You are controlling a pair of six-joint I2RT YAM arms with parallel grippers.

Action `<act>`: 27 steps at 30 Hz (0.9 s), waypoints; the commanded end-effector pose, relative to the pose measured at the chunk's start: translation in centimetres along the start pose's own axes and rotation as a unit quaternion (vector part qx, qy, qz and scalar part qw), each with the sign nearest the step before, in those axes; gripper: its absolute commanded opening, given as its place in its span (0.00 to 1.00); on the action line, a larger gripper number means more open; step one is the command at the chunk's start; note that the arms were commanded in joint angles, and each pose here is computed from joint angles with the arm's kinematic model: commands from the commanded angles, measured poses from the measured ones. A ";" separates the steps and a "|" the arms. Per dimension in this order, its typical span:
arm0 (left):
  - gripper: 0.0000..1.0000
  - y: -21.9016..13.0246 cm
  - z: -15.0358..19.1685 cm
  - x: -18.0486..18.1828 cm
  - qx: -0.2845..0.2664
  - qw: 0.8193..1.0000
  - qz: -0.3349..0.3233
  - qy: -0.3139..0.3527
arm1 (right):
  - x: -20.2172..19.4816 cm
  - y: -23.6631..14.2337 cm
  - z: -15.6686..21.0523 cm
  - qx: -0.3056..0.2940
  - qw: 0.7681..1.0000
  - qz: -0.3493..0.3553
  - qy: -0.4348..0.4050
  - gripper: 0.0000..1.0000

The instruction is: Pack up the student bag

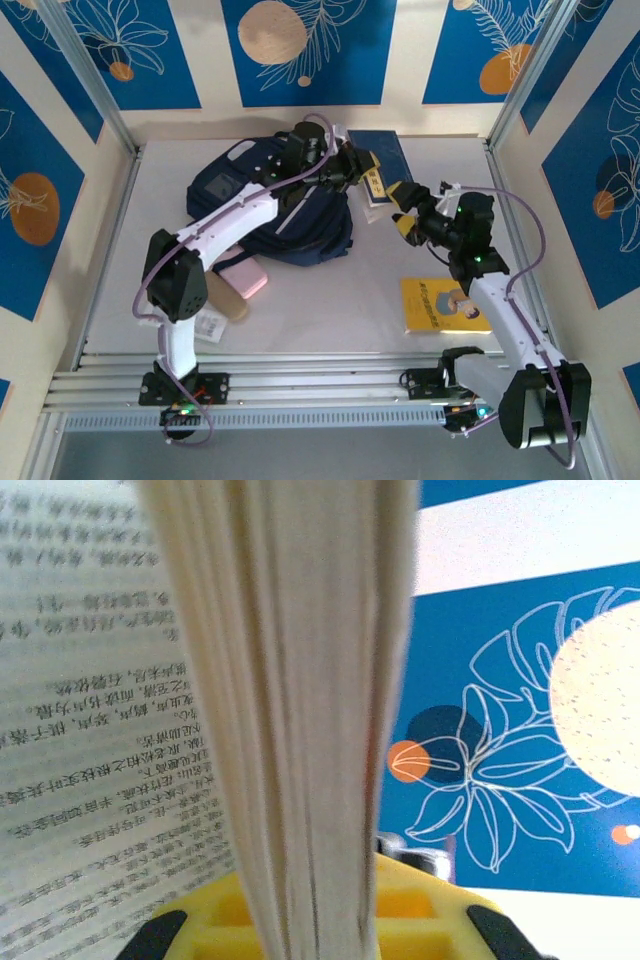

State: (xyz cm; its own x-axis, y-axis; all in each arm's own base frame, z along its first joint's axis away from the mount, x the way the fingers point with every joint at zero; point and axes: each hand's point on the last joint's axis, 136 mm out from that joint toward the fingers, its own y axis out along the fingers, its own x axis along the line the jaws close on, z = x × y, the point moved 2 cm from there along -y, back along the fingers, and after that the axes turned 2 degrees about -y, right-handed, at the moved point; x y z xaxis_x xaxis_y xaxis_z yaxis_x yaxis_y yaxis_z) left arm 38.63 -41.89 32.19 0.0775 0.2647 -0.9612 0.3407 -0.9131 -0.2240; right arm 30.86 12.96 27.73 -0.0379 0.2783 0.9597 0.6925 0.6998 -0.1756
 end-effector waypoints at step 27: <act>0.61 -7.0 2.3 -1.2 -0.047 0.992 -0.067 0.099 | 4.9 -1.6 1.3 -0.058 0.995 -0.002 -0.081 0.00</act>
State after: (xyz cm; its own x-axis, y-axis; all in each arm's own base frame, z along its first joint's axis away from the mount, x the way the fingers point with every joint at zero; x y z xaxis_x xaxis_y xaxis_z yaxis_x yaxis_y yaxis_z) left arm 35.42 -39.32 32.46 0.1197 0.3620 -0.9245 0.3982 -0.8705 -0.2893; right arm 29.02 14.87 29.70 -0.0819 0.3461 0.9346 0.7325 0.6568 -0.1791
